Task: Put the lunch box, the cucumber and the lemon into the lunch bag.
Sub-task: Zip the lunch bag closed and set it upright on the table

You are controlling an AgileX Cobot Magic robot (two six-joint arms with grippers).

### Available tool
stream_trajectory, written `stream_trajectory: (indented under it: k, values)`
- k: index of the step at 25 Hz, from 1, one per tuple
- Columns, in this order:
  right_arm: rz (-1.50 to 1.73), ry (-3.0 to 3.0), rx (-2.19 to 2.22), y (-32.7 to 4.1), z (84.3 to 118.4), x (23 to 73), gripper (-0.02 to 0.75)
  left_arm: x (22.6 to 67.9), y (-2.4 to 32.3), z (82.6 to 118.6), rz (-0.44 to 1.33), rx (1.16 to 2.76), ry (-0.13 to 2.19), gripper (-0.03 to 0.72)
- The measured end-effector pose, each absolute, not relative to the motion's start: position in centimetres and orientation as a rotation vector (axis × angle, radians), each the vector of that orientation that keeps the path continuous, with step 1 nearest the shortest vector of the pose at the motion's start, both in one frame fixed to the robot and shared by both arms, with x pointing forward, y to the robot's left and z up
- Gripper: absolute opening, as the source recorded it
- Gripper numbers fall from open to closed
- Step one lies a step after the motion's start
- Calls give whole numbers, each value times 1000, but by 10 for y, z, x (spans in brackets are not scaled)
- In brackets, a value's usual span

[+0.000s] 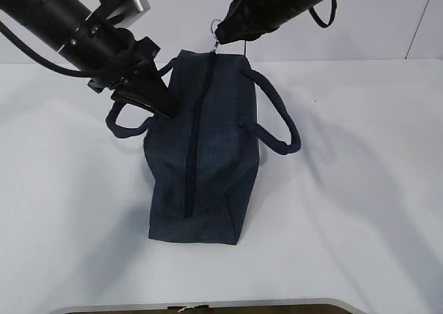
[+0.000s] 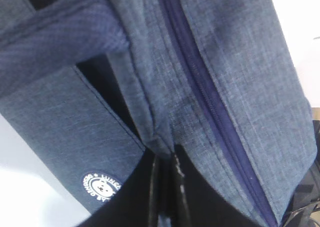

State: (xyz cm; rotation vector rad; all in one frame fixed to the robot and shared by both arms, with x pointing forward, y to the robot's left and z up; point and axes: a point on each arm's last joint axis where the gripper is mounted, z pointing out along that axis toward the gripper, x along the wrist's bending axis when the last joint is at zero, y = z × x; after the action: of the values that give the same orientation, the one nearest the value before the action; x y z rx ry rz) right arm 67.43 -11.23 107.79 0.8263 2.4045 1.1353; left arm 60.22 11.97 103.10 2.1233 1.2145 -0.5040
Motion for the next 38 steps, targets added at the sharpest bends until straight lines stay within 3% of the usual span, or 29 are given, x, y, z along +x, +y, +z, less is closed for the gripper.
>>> stream_trajectory:
  k: [38]
  values:
    - [1025,2379,818,-100,1013,723,5,599,114,1028,-432,2215,1191,-13]
